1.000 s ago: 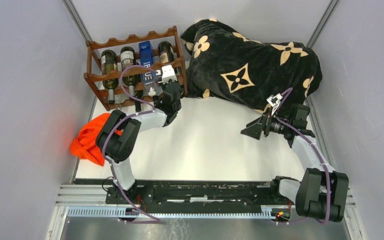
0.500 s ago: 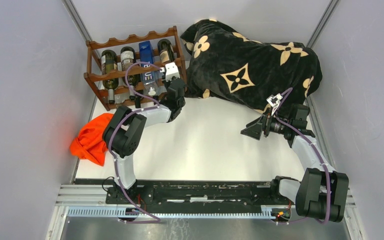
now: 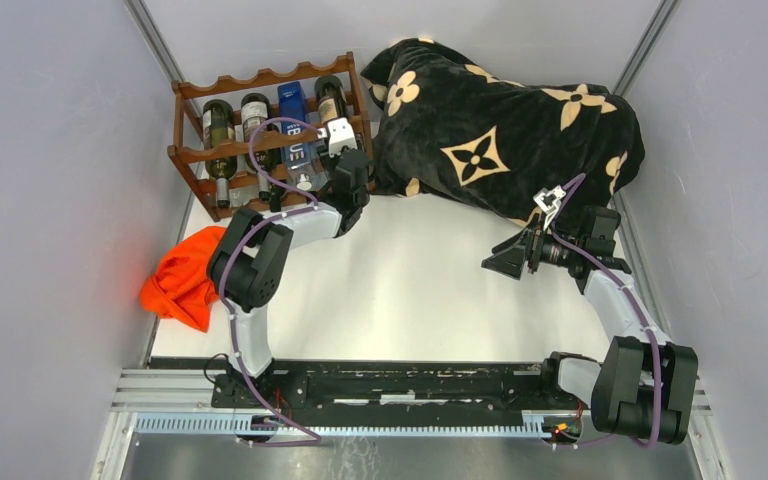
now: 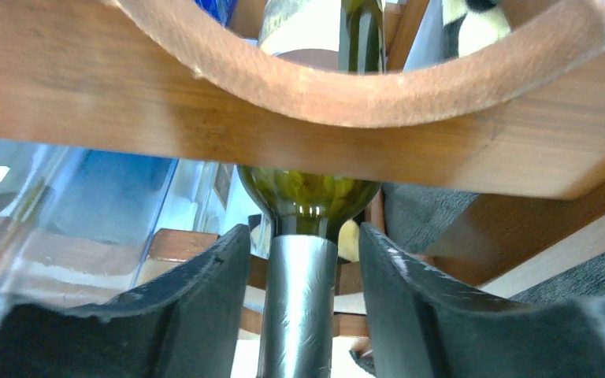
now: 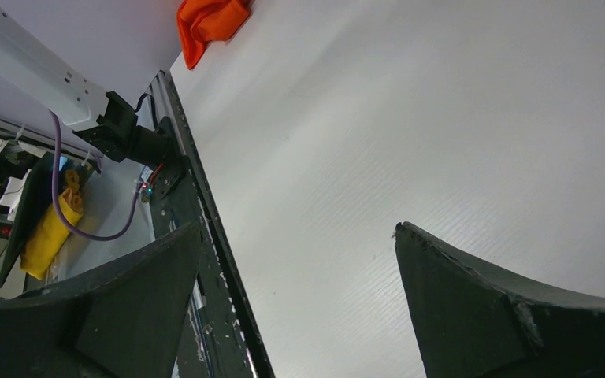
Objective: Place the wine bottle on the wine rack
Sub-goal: Place the wine bottle in the wine rack, then adjust the wine bottle in the wine rack.
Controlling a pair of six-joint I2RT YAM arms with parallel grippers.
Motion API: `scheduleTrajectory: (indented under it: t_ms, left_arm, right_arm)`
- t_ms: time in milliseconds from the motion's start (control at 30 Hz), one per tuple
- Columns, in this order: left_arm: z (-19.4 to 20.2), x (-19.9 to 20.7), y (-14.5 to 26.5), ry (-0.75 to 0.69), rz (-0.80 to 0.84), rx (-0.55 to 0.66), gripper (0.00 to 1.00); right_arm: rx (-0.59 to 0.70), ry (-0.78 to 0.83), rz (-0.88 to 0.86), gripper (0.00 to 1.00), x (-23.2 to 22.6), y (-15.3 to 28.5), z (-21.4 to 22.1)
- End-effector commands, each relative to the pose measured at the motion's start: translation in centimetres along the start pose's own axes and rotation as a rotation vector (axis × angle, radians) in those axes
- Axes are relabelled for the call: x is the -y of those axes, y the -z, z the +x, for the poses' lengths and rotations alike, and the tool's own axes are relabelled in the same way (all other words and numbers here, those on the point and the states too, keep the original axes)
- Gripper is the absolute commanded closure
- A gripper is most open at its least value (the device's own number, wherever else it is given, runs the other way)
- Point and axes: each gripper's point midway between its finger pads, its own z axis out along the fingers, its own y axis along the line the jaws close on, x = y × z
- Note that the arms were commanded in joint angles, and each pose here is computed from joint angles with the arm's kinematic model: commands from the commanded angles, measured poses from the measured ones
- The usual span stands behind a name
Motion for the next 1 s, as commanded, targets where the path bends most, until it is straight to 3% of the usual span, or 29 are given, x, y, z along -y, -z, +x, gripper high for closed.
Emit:
scheduleTrajectory:
  t_ms: [0, 233, 733, 967]
  left_arm:
    - [4.9, -1.9, 0.5, -0.12, -0.037, -0.129, 0.33]
    - [3.7, -1.7, 1.4, -0.092, -0.001, -0.139, 0.24]
    - [1.9, -1.7, 4.0, -0.06, 0.043, -0.242, 0.23]
    - [-0.7, -1.6, 6.0, -0.045, 0.091, -0.251, 0.23]
  right_arm:
    - [0.02, 0.083, -0.024, 0.02, -0.7, 0.2, -1.7]
    - [0.02, 0.085, -0.024, 0.02, -0.7, 0.2, -1.8]
    - [0.02, 0.087, -0.026, 0.02, -0.9, 0.3, -1.8]
    - [0.019, 0.084, -0.026, 0.02, -0.8, 0.3, -1.8]
